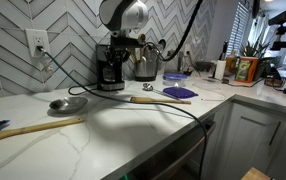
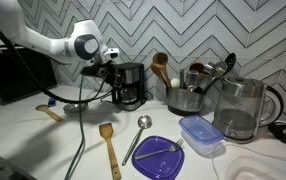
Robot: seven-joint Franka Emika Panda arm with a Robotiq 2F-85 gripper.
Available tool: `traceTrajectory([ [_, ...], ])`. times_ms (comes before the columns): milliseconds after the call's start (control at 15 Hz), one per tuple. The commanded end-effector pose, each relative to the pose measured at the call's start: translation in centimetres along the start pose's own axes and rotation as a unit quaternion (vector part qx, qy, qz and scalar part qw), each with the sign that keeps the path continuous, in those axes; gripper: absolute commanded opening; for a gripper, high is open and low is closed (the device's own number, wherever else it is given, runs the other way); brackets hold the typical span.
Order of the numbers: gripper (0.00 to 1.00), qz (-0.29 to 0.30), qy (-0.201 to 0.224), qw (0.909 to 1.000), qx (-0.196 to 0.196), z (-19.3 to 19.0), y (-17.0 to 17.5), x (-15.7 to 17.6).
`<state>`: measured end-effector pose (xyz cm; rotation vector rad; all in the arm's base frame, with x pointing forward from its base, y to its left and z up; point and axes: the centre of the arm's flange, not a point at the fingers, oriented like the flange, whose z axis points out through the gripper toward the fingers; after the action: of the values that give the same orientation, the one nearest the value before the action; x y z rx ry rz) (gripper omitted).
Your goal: Pick up the coffee jar and slot it into the coffee machine
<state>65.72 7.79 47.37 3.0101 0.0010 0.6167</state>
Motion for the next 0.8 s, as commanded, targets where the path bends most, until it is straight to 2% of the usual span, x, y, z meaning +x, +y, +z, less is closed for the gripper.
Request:
traceTrajectory([
  [0, 0.76, 0.008, 0.026, 0.9996, -0.001, -0.2, -0.6, 0.6],
  [200, 1.0, -0.005, 0.011, 0.9999, 0.005, -0.7, -0.9, 0.3],
  [733, 1.0, -0.029, -0.097, 0.9944, 0.03, -0.7, -1.5, -1.9],
])
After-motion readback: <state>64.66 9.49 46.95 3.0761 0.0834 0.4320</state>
